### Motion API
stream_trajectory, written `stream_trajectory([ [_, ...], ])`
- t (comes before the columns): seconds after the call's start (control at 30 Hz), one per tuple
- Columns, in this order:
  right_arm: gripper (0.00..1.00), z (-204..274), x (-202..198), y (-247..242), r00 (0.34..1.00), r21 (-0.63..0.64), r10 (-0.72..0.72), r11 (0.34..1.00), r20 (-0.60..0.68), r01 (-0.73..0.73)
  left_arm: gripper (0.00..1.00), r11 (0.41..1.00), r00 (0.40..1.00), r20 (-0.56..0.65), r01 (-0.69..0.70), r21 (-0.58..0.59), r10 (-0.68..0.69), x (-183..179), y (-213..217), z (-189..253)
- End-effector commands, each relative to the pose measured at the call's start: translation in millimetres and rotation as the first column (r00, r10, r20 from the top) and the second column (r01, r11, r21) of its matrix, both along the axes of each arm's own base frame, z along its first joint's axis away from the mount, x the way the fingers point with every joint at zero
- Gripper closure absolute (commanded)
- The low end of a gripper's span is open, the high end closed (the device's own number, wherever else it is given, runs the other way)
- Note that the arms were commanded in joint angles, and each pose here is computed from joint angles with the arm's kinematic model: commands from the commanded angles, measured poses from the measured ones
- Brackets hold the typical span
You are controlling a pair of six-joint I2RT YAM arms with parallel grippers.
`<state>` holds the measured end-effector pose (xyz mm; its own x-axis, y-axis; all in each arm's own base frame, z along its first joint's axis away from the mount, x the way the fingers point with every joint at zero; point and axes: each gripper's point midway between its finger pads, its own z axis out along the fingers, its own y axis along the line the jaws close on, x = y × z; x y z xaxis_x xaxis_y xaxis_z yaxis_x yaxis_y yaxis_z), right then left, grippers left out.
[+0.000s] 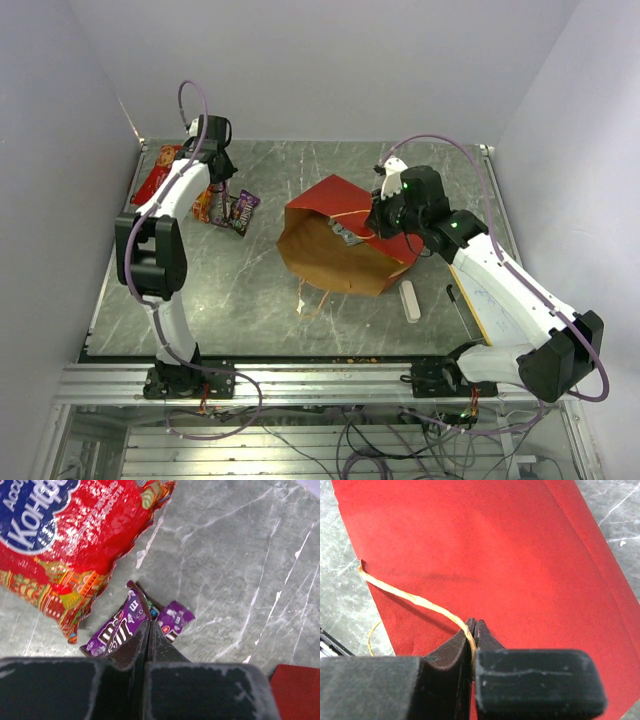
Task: Take the snacks out of the paper bag
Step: Place the snack at the center of the board.
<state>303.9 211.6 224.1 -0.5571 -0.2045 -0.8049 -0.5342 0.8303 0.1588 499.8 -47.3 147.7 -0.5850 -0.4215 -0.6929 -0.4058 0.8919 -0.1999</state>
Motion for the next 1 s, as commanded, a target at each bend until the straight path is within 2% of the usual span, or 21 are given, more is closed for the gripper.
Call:
stream_trajectory([
  [0.0, 1.0, 11.3, 3.4, -3.4, 0.999, 0.01, 0.002, 1.0, 0.04, -0.002, 0.93, 0.999, 0.999, 0.021, 0.044, 0.012, -0.044, 20.6, -0.8, 6.7],
  [0.17, 1.0, 10.3, 3.6, -1.5, 0.999, 0.022, 0.008, 1.0, 0.037, -0.009, 0.93, 0.995, 0.995, -0.028, 0.1, 0.018, -0.1, 27.8, -10.8, -15.0],
  [0.43, 1.0, 13.3, 6.5, -3.4, 0.999, 0.029, -0.012, 1.0, 0.053, 0.011, 0.93, 0.986, 0.977, -0.137, 0.164, -0.019, -0.166, 14.9, -22.2, -52.8],
  [0.73, 1.0, 15.7, 6.4, -3.3, 0.999, 0.033, -0.012, 0.999, 0.052, 0.01, 0.93, 0.975, 0.958, -0.187, 0.207, -0.08, -0.219, 8.9, -33.6, -64.8],
  [0.87, 1.0, 17.7, 7.0, -1.8, 0.999, 0.034, -0.005, 0.999, 0.052, 0.004, 0.73, 0.977, 0.966, -0.163, 0.187, -0.105, -0.203, 6.7, -34.4, -40.9],
  [0.97, 1.0, 19.1, 7.1, -0.7, 0.999, 0.036, -0.001, 0.999, 0.049, -0.001, 0.55, 0.972, 0.976, -0.076, 0.195, -0.131, -0.205, 1.8, -38.4, 1.7],
])
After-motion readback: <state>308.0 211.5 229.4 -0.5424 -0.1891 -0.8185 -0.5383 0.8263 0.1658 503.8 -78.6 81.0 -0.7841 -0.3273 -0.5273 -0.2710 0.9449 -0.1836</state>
